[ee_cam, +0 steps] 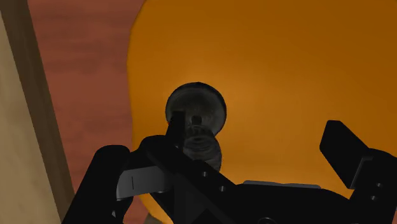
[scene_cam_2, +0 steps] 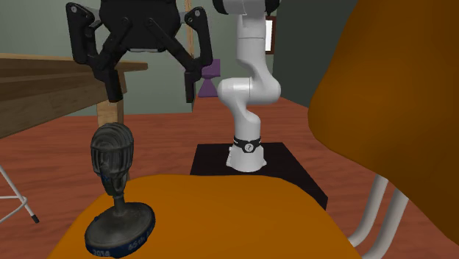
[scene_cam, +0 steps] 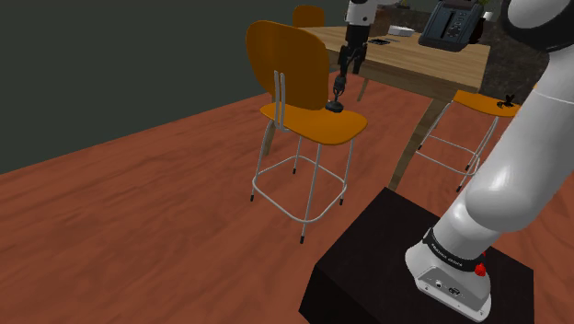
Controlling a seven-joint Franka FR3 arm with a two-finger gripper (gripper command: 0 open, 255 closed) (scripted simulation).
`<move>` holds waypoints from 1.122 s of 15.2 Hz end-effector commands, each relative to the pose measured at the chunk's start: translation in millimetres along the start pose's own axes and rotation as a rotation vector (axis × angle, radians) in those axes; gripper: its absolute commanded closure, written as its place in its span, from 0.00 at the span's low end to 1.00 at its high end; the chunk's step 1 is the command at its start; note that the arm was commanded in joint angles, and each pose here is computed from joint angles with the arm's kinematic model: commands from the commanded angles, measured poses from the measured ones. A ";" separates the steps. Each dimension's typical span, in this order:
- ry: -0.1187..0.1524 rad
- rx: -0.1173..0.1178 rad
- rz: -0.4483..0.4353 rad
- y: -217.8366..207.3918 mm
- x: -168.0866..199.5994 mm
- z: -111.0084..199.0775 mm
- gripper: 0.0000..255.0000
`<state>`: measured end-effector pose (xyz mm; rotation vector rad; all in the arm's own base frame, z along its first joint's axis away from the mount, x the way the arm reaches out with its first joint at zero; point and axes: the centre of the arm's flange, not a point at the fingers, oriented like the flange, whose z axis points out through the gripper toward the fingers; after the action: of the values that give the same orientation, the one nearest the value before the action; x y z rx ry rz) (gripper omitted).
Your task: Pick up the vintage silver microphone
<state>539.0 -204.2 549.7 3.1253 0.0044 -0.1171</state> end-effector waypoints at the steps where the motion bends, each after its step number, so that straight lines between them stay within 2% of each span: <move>1: -0.007 0.000 0.002 16.1 17.8 0.2 0.00; 3: -0.015 0.000 0.006 34.0 38.2 0.5 0.00; 10: -0.015 0.000 0.006 33.5 41.0 37.3 0.00; 13: -0.015 0.000 0.006 33.4 41.2 40.4 0.00; 14: -0.014 0.000 0.006 32.5 35.4 38.3 1.00; 17: -0.013 -0.001 0.006 31.6 38.6 33.4 1.00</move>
<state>577.5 -227.1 519.2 3.1287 0.0176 -0.1222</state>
